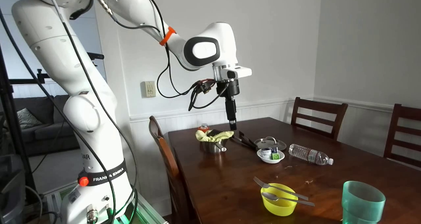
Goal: Stack the spoon and fork on the bowl
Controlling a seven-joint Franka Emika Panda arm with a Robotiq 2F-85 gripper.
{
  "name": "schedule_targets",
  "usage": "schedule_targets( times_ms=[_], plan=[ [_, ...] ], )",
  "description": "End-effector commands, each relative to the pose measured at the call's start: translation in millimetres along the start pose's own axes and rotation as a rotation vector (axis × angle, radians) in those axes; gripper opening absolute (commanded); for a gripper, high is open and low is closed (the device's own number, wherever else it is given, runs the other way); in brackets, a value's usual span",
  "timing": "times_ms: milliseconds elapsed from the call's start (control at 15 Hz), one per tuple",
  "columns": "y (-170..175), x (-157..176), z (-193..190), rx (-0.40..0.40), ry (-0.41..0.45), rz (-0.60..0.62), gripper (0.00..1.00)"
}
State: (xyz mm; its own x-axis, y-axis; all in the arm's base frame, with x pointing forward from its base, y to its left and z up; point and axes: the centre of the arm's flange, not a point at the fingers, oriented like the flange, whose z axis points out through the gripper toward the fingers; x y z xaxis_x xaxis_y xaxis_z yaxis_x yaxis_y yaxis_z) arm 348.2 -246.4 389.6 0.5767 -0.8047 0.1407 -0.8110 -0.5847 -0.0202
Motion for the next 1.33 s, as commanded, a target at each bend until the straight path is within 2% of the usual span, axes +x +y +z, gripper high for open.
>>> schedule_targets(
  times_ms=[0, 267, 467, 933, 1267],
  plan=[
    [1, 3, 5, 0.0, -0.002, 0.01, 1.0],
    [0, 8, 6, 0.0, 0.0, 0.022, 1.0],
    [13, 39, 27, -0.009, -0.023, 0.13, 1.0],
    [38, 83, 71, 0.041, -0.078, 0.223, 1.0],
    [43, 109, 107, 0.019, -0.073, 0.263, 1.0]
  ],
)
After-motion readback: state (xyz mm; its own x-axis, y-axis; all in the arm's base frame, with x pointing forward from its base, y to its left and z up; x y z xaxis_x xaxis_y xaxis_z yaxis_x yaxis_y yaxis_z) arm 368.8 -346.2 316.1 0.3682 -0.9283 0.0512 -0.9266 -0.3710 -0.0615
